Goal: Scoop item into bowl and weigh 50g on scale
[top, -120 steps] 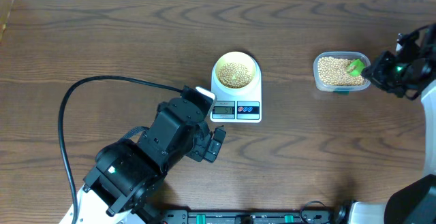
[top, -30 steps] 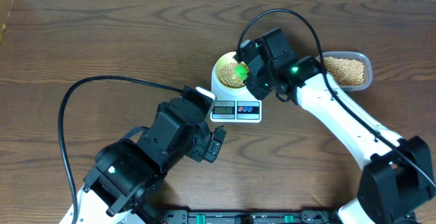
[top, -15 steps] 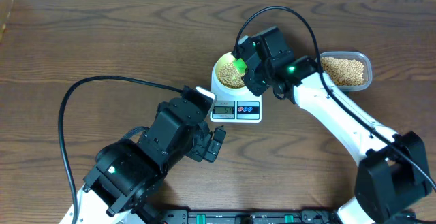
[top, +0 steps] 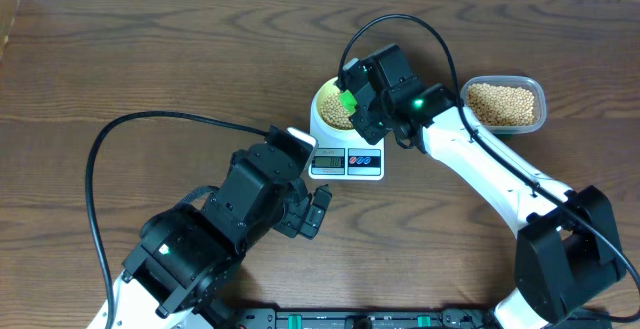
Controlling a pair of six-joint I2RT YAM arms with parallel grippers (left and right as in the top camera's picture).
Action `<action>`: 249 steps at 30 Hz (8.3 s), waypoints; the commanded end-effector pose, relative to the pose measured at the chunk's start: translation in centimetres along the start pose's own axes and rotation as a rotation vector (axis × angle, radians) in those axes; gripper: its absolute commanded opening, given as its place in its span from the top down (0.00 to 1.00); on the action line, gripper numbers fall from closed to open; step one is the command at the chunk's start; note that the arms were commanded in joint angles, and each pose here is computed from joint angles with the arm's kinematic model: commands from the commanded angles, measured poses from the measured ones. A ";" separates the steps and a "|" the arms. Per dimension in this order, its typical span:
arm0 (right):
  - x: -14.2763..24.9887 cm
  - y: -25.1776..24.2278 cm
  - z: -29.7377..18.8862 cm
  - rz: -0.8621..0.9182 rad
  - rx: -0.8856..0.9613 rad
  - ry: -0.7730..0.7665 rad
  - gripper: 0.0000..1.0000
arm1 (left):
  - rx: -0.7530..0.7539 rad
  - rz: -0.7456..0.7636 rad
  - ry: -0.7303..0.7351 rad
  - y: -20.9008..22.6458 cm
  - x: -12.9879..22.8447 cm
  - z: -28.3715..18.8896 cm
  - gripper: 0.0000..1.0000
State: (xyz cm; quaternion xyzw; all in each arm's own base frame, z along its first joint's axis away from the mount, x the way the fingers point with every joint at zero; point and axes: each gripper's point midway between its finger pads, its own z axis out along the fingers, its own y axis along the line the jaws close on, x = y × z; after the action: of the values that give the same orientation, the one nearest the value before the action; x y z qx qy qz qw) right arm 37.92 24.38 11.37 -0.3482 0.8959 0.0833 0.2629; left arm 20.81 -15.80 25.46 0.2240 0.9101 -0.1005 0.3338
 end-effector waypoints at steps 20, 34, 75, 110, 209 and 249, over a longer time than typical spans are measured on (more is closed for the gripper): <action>0.2 1.4 0.3 0.187 -0.075 0.013 0.99 | 0.010 -0.008 -0.019 -0.2 -0.6 -0.5 0.01; -0.3 1.2 0.2 0.327 -0.094 -0.003 0.99 | 0.010 -0.008 -0.019 -0.2 -0.6 -0.5 0.01; -4.4 -5.4 -14.1 0.611 -0.547 -0.366 0.99 | 0.010 -0.008 -0.019 -0.2 -0.6 -0.5 0.01; 7.1 -18.0 -19.1 1.229 -0.203 -0.321 0.99 | 0.010 -0.008 -0.019 -0.2 -0.6 -0.5 0.01; 18.9 -9.3 -26.6 0.580 0.807 -0.725 0.01 | 0.010 -0.008 -0.019 -0.2 -0.6 -0.5 0.01; 22.1 -9.7 -13.8 0.452 0.602 -0.708 0.01 | 0.010 -0.008 -0.019 -0.2 -0.6 -0.5 0.01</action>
State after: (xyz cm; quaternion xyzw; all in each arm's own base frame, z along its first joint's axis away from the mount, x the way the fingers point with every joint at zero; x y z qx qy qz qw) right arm 25.00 -1.76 12.01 0.0270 0.7858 -0.0445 0.6162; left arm 20.83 -15.81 25.51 0.2239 0.9099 -0.1007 0.3343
